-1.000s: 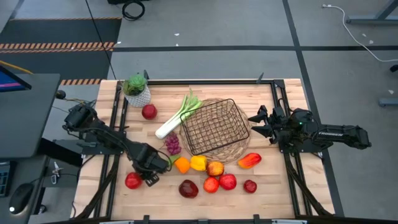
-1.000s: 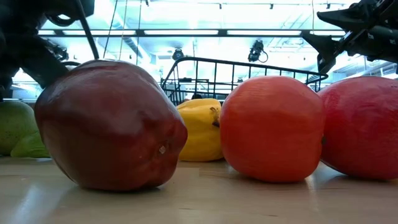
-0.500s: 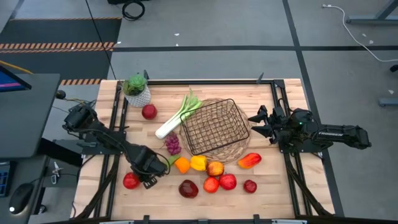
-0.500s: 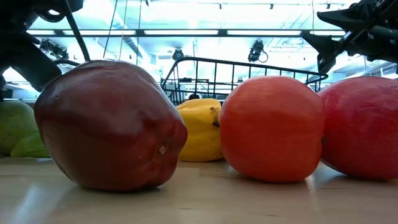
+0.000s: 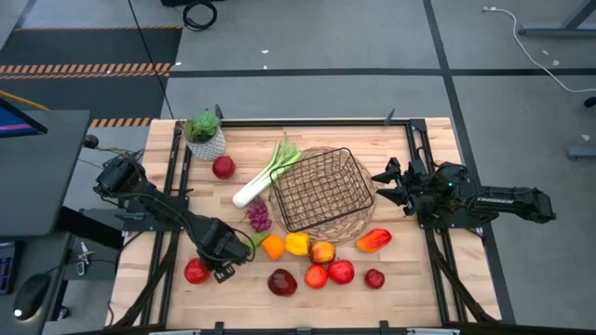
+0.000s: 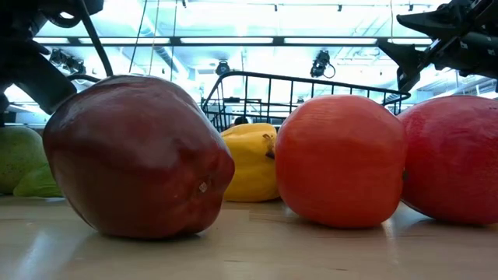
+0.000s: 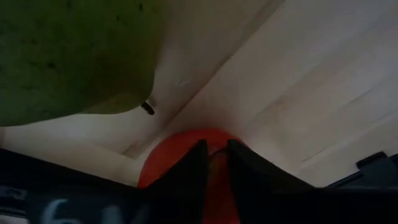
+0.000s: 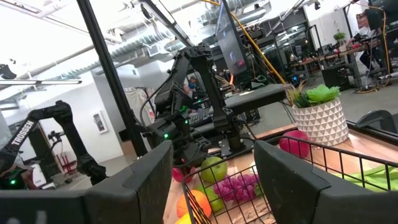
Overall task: Build produce basket
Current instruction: Put the red apple into the black wire basket
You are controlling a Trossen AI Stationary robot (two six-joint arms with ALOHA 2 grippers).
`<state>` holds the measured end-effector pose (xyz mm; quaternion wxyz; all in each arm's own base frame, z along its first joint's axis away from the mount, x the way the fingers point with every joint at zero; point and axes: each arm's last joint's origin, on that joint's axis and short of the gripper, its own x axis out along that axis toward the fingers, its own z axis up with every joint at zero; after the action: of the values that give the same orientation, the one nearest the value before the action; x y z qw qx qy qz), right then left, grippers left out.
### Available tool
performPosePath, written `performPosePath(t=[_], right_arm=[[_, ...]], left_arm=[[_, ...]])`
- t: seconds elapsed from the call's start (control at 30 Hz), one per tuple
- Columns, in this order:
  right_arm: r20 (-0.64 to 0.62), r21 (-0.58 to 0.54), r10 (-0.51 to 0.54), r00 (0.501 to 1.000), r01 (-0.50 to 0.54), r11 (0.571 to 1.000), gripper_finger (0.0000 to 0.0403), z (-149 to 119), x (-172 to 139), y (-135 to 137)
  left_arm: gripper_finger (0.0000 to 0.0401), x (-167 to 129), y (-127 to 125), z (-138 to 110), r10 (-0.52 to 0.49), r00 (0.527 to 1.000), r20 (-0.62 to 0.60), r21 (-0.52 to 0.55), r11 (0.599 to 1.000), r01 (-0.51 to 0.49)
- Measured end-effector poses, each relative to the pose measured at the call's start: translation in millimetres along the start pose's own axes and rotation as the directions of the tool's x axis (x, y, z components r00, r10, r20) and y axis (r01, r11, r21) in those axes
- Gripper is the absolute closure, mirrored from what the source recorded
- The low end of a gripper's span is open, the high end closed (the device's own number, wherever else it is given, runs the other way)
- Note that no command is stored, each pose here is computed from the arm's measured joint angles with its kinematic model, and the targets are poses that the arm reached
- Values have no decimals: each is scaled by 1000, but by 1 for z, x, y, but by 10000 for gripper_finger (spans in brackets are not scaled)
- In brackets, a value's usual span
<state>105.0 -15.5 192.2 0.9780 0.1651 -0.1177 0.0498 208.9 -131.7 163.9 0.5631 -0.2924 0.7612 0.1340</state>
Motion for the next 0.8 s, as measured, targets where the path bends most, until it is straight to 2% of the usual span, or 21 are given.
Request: performPosePath(t=[0.37, 0.8], right_arm=[[0, 0, 0, 1000, 0, 1000, 172, 0, 0, 0], [0, 0, 0, 1000, 0, 1000, 172, 0, 0, 0]], left_arm=[[393, 0, 0, 0, 3, 1000, 6, 53, 999, -3], [400, -4, -1, -1, -15, 1000, 27, 72, 997, 13]])
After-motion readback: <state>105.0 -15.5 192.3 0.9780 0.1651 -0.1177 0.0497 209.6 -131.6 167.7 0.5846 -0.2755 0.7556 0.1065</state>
